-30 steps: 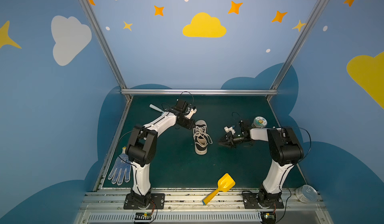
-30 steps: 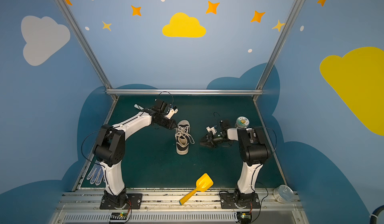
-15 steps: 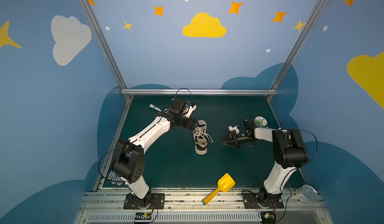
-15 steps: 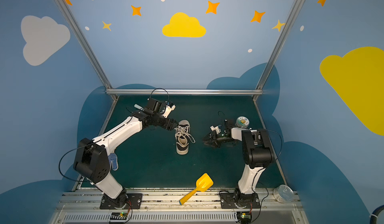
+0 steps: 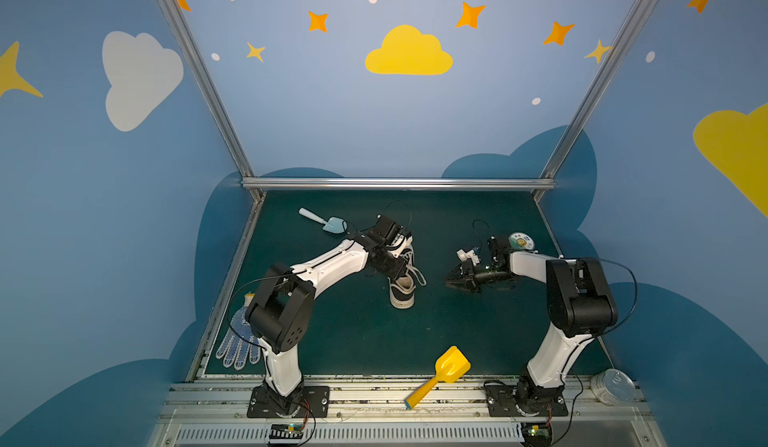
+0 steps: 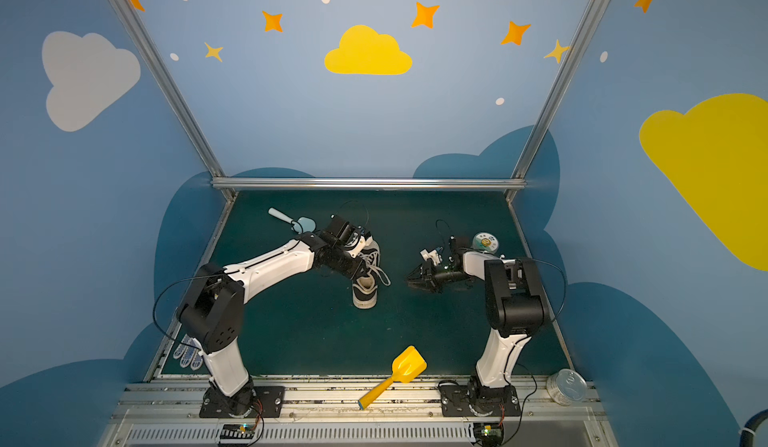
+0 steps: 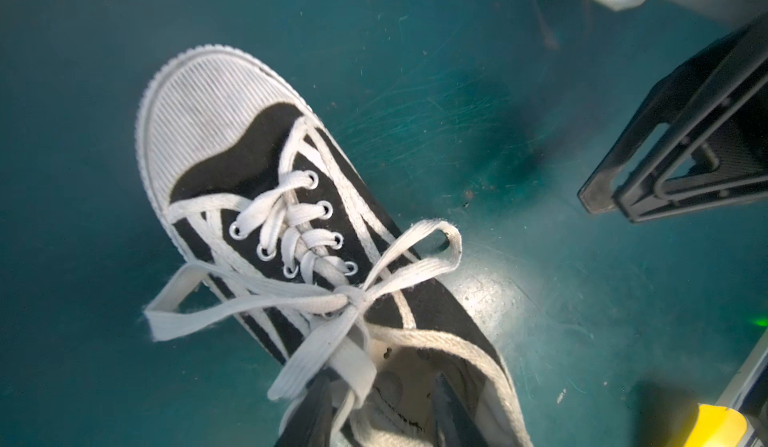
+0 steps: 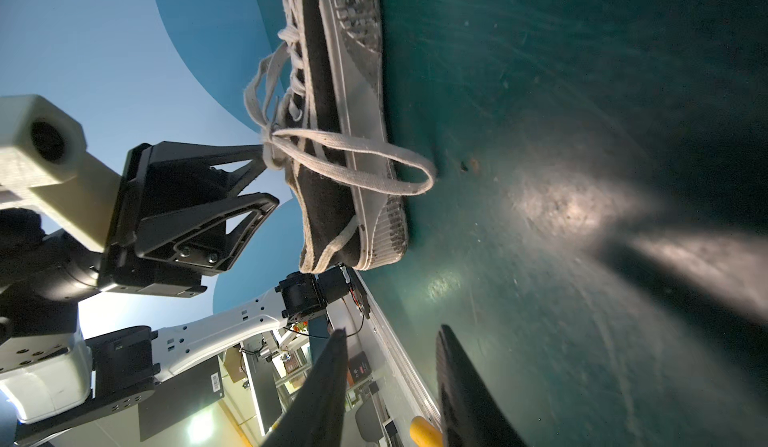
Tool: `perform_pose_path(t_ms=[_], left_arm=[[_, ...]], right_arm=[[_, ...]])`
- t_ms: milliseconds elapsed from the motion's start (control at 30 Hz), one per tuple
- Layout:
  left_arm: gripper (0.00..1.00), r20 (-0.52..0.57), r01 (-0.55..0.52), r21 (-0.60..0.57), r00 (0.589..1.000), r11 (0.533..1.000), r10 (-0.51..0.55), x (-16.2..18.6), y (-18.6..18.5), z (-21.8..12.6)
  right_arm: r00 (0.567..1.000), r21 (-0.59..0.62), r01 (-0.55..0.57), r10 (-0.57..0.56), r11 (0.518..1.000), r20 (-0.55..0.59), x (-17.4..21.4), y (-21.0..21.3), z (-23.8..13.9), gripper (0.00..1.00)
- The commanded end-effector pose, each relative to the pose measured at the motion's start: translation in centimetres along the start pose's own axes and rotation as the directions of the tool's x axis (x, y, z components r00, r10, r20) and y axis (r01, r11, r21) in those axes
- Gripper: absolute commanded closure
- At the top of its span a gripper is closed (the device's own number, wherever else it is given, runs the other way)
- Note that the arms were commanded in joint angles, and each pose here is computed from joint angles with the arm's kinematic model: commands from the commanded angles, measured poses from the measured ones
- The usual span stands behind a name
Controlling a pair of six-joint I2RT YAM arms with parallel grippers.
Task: Tie the shoes
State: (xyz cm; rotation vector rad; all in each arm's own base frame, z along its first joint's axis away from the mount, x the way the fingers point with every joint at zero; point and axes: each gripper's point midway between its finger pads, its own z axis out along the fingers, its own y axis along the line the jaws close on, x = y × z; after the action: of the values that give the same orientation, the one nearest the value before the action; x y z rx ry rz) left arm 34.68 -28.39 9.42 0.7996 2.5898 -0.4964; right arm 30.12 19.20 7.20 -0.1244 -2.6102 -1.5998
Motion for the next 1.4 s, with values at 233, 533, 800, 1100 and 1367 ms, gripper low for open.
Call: perform_pose_path(t_ms=[233, 533, 800, 1100, 1367], left_arm=[[0.62, -0.006, 0.003, -0.034, 1.0, 0.999, -0.004, -1.2, 0.8, 0.7], [0.84, -0.003, 0.013, -0.048, 1.0, 0.999, -0.014, -1.3, 1.3, 0.8], [0.87, 0.04, 0.049, -0.045, 0.998, 0.998, -0.047, -1.4, 1.7, -0.7], [0.82, 0.068, 0.1, -0.017, 0.993, 0.995, -0.099, -0.8, 2.2, -1.5], [0.87, 0.07, 0.156, -0.036, 0.986, 0.987, -0.153, 0.8, 3.8, -2.0]], right_arm=[[1.0, -0.019, 0.028, -0.027, 0.999, 0.008, -0.3, 1.2, -0.6, 0.66], [0.999, -0.019, 0.042, -0.042, 0.999, 0.011, -1.0, 2.0, -0.6, 0.68], [0.993, 0.008, 0.12, -0.12, 0.993, -0.006, -2.0, 5.4, 0.9, 0.66], [0.985, -0.096, 0.168, -0.171, 0.981, -0.027, -3.6, 10.4, 4.5, 0.67], [0.981, -0.109, 0.182, -0.188, 0.977, -0.051, -4.4, 11.6, 6.2, 0.71]])
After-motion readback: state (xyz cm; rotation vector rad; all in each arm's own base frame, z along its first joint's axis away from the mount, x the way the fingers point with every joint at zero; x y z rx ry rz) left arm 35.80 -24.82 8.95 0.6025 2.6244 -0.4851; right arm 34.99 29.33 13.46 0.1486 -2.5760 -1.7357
